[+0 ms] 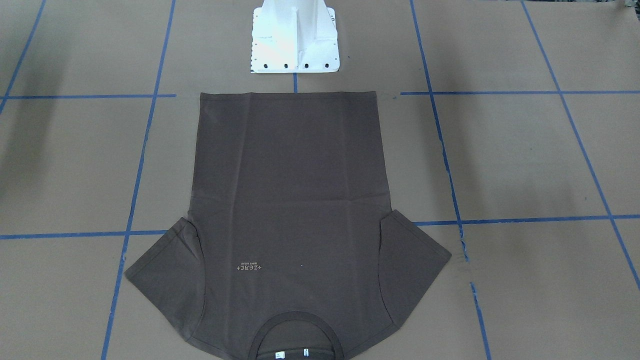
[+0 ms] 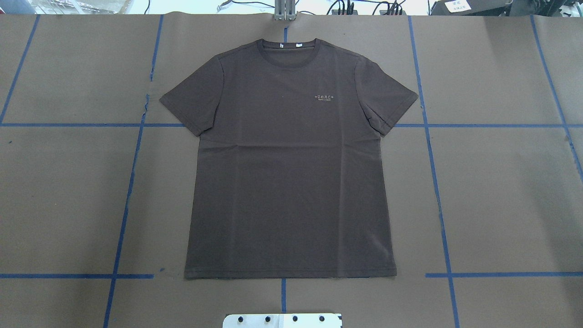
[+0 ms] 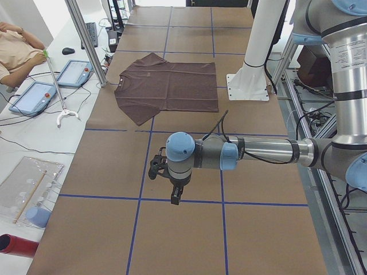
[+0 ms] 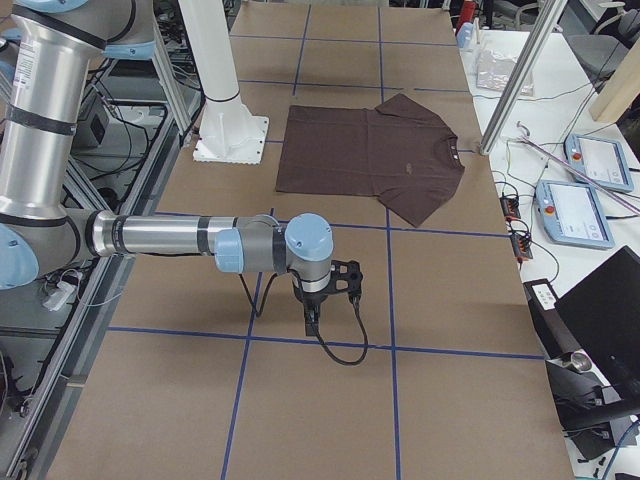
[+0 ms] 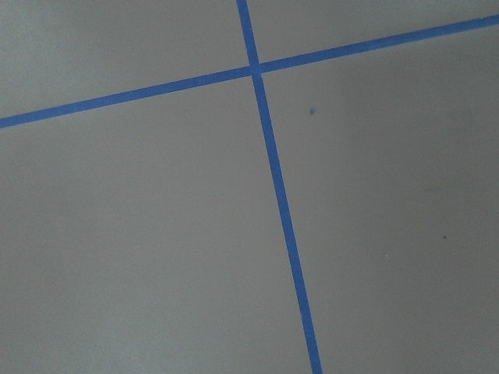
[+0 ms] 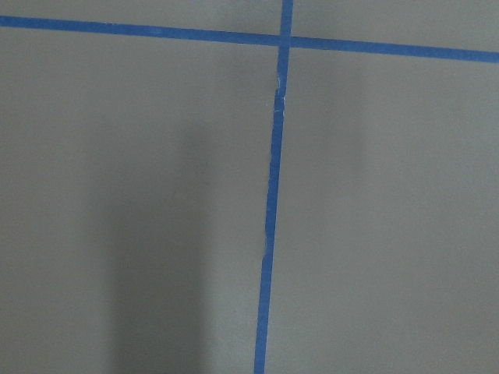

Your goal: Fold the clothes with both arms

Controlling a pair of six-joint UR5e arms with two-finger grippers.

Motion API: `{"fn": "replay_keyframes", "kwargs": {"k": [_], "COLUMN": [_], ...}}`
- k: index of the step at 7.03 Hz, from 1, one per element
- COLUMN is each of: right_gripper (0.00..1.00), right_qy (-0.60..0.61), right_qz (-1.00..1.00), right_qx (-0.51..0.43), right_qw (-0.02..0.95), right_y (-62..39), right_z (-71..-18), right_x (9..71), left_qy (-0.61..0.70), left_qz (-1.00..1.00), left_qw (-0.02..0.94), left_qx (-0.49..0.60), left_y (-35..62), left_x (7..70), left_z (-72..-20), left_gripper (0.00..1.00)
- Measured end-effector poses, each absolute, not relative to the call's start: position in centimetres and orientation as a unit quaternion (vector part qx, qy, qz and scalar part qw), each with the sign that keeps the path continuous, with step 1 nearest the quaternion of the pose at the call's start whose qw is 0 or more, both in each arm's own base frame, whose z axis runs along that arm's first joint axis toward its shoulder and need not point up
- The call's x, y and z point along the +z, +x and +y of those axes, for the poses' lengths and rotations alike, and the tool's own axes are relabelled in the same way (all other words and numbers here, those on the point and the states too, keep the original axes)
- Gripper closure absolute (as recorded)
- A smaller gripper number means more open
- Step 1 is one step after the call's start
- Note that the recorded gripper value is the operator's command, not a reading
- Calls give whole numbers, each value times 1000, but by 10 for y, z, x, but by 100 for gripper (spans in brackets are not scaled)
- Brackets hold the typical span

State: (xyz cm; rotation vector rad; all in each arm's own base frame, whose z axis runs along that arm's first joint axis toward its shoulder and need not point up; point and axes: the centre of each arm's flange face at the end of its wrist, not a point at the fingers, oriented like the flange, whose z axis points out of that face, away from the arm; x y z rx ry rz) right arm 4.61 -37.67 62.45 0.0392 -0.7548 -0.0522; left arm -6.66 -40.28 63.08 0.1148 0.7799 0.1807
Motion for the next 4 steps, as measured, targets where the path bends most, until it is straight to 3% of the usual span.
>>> {"fn": "replay_keyframes", "kwargs": {"k": [4], "right_gripper": [0], "right_qy": [28], "right_qz": [-369], "right_qx": [-28], "right_qw": [929], "right_y": [46], "right_z": [-382], "right_x": [618], "left_qy": [65], "left_qz": [378], "left_qw": [919], "left_qx": [93], "left_y": [-66], "left_x": [624], "left_z": [-406], "left_gripper": [0]}}
